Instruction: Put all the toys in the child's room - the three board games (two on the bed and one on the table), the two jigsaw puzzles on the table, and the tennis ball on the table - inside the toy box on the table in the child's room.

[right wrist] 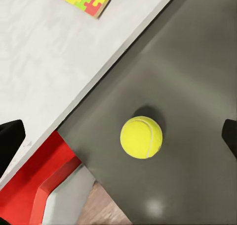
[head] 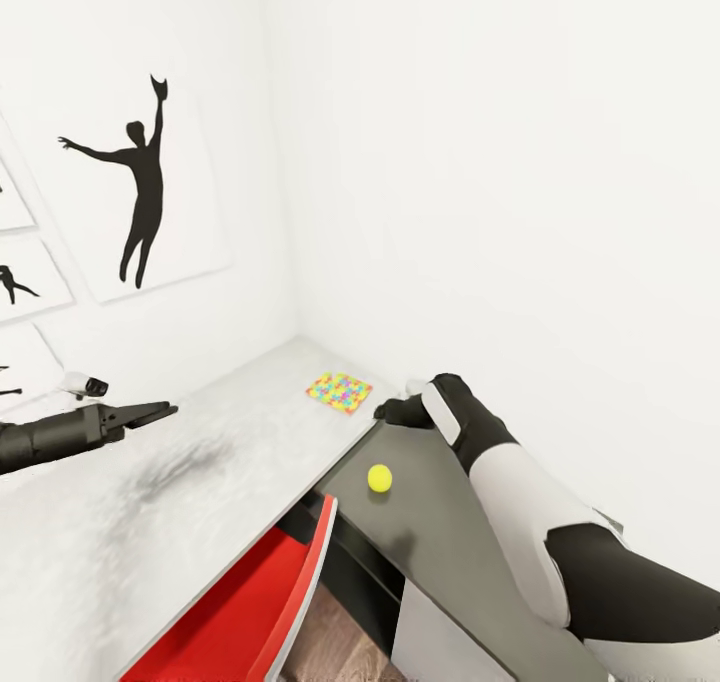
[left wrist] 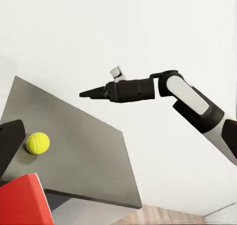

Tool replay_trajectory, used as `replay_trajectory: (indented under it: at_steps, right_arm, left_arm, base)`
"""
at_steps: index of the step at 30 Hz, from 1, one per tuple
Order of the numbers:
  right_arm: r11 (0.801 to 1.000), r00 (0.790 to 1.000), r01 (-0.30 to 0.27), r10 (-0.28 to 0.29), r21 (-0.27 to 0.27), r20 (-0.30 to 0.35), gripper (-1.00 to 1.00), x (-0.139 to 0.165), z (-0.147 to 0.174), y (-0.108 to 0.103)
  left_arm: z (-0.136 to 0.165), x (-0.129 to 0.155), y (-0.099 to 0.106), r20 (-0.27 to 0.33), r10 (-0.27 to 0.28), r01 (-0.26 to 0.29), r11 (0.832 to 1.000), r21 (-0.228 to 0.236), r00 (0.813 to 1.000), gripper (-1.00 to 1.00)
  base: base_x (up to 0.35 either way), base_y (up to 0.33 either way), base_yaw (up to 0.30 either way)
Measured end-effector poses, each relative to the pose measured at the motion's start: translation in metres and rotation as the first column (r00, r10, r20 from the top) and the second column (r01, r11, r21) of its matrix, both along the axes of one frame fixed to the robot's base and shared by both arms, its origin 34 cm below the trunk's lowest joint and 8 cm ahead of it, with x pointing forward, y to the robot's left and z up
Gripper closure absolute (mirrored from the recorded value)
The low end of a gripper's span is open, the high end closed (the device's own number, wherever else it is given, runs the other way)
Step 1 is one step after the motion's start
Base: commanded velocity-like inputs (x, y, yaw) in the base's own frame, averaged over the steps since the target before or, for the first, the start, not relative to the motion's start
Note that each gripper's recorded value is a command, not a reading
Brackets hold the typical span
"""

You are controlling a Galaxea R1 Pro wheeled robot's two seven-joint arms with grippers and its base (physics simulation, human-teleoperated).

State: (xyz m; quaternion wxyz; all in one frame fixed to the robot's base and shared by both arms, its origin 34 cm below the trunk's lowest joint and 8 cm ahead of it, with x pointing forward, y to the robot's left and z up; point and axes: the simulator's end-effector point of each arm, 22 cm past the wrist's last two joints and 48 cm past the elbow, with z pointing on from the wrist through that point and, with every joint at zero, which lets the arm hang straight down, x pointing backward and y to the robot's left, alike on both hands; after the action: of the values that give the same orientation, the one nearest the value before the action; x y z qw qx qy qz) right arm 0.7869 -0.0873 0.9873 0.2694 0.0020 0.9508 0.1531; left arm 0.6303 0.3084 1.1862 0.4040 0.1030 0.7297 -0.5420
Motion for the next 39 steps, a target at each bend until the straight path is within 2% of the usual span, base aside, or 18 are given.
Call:
replay_trajectory:
  at_steps: [1, 5, 10, 13, 26, 39]
  right_arm:
    - [1.000, 1.000, -0.004, 0.004, -0.009, 0.005, -1.00, 0.003, 0.002, 0.000]
    - [0.999, 1.000, -0.009, 0.010, -0.049, 0.017, -1.00, 0.010, 0.005, -0.006]
    - [0.993, 0.999, -0.017, 0.020, -0.114, 0.030, -1.00, 0.016, 0.004, -0.017]
    - [0.991, 0.999, -0.019, 0.023, -0.129, 0.029, -1.00, 0.017, 0.001, -0.019]
    - [0.989, 1.000, -0.024, 0.026, -0.144, 0.012, -1.00, 0.018, -0.013, -0.022]
    - [0.990, 1.000, -0.029, 0.027, -0.140, -0.012, -1.00, 0.016, -0.029, -0.021]
  left_arm:
    - [0.008, 0.007, -0.010, 0.016, -0.027, 0.027, 1.000, 0.010, 1.000, -1.00]
    - [0.020, 0.019, -0.025, 0.034, -0.073, 0.072, 0.997, 0.027, 0.997, -1.00]
    - [0.025, 0.033, -0.032, 0.028, -0.093, 0.093, 0.995, 0.026, 0.995, -1.00]
    - [0.025, 0.037, -0.032, 0.022, -0.096, 0.095, 0.995, 0.023, 0.995, -1.00]
    - [0.024, 0.048, -0.053, 0.026, -0.126, 0.126, 0.992, -0.010, 0.992, -1.00]
    - [0.015, 0.053, -0.057, 0.014, -0.132, 0.132, 0.991, -0.022, 0.991, -1.00]
  base:
    - [0.000, 0.000, 0.000]
    - [0.000, 0.000, 0.000]
    - [0.000, 0.000, 0.000]
    - [0.000, 0.000, 0.000]
    - [0.000, 0.000, 0.000]
    - [0.000, 0.000, 0.000]
